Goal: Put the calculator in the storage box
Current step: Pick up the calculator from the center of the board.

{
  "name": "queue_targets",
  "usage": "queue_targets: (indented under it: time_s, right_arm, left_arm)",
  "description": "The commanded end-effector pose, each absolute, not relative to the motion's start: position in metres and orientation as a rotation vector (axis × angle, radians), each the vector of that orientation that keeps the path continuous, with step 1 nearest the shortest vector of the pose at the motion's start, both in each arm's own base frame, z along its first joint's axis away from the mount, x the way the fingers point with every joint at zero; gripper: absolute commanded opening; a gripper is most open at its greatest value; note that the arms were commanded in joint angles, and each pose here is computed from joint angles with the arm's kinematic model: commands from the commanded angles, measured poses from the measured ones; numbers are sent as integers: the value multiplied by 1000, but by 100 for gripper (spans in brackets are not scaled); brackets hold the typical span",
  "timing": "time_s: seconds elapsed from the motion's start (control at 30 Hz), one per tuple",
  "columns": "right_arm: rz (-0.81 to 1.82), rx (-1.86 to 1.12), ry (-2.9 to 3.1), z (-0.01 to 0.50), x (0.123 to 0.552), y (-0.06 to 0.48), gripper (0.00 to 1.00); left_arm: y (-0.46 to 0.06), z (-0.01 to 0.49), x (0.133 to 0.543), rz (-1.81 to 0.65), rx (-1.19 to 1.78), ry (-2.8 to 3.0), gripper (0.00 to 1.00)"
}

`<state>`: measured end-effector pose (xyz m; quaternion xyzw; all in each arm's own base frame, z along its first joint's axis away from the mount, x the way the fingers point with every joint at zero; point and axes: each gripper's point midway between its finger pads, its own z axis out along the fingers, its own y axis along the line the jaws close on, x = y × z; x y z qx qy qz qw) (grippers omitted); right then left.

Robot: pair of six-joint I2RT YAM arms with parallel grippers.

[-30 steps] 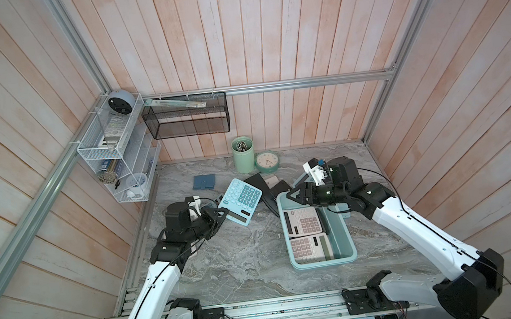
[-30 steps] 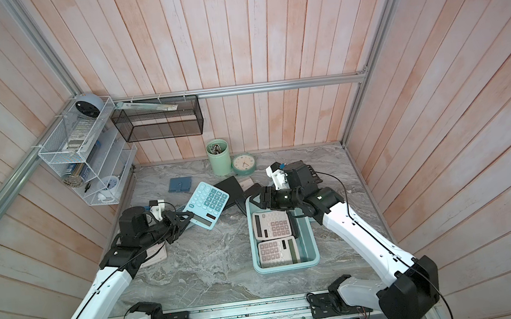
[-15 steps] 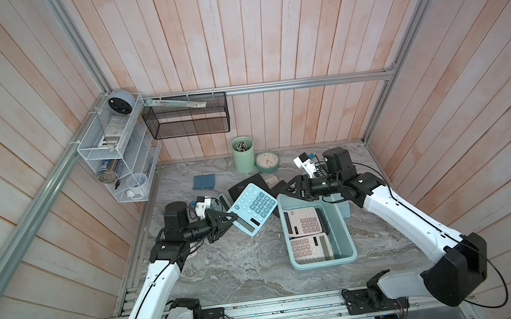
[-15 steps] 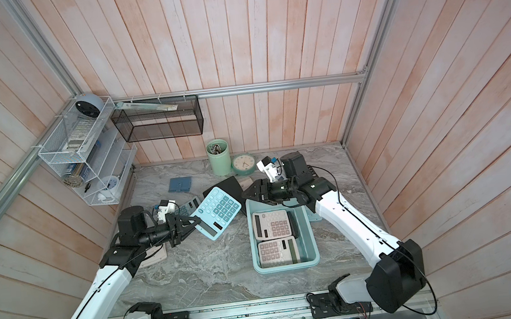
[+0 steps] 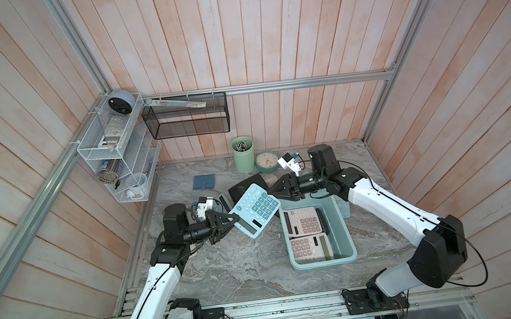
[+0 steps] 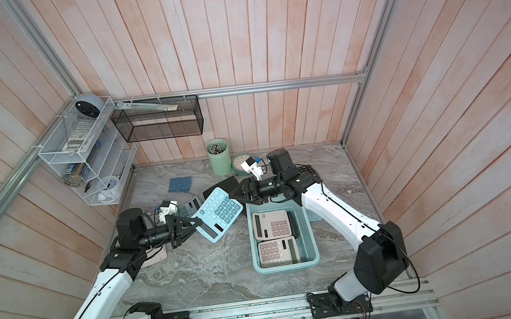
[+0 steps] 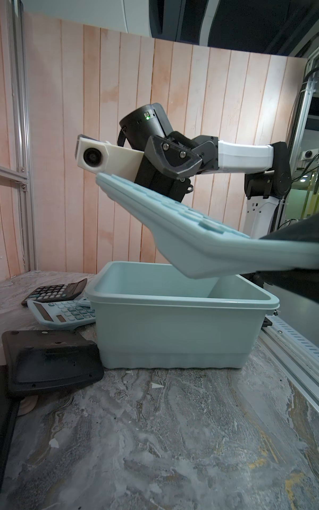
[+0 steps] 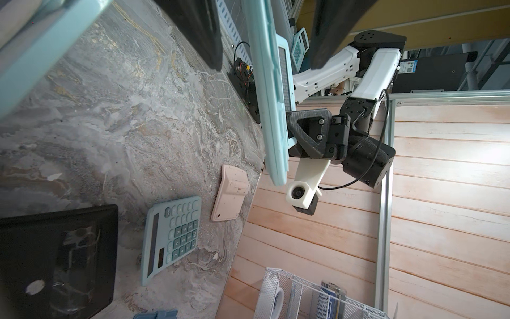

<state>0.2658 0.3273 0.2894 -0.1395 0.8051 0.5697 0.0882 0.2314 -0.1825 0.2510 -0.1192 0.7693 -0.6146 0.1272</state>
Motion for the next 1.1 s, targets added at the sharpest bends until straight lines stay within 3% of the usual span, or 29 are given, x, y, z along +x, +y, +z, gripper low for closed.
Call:
queue_targets:
  time_s: [0.0,0.57,0.73,0.87,0.93,1.07]
  right_arm:
    - [1736,-493,2362,301,260,338,54]
    - [1820,-509,2297,318,244,334,7]
    - [1721,-448,2303,315,246,321,0]
    - [1571,-328,2319,313,251,291,0]
    - [1501,-280,2316,315,249,273,0]
    - [1330,-171,2324,319,241,231,0]
  left_arm:
    - [-187,261,224,-1824,-252,2203,0]
    - [-190,260,233,-1809,-254,2203,0]
    - [-187,258,239,-1778,-291,2201,55]
    - [-181,254,242,-1673,-323,2222,87]
    - [-174,248,242,-1572,-346,2252,98]
    - [-162,233,242,-1422,-387,2301,100]
